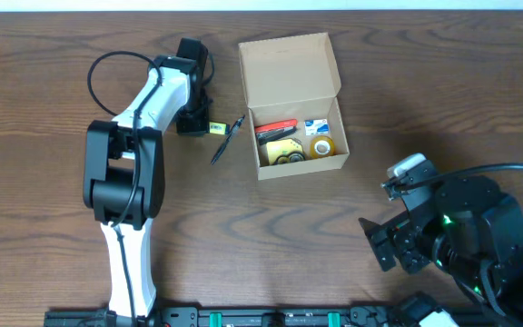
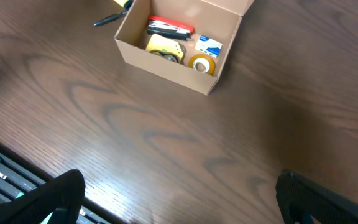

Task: Pack container
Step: 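Lift the highlighter and carry it over the box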

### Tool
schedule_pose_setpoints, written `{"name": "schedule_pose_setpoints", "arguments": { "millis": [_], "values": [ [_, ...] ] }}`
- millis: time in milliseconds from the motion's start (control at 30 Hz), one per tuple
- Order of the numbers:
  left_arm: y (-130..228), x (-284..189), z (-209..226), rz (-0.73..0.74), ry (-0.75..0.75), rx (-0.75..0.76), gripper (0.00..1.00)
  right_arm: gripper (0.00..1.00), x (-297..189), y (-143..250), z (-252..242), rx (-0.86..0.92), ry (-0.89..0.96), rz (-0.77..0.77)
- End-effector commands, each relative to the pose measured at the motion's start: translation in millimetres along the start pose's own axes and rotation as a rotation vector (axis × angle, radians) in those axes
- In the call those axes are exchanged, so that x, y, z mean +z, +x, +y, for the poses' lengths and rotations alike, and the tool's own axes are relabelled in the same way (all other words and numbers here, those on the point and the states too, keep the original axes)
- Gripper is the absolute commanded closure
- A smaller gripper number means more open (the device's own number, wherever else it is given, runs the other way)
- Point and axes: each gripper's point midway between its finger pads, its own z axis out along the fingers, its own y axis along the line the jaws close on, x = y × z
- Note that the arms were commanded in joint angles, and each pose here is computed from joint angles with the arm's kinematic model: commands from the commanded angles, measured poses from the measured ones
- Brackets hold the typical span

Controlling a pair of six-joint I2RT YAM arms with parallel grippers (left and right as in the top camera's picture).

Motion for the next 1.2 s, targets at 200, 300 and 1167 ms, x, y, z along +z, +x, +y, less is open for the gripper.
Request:
{"name": "schedule_pose_setpoints", "arguments": {
  "millis": [200,300,1167],
  "values": [
    [-2,16,6,-0.002,-0.045,0.011,0.75,0.01,-1,0,-5,0.027,0.022,-0.002],
    [-2,16,6,-0.001,-0.046,0.011,0.81,0.01,-1,0,-5,0.027,0.022,-0.002],
    [32,-150,-5,-0.238,0.345,0.004,0.94,0.01,-1,0,-5,0.027,0.022,-0.002]
  ]
}}
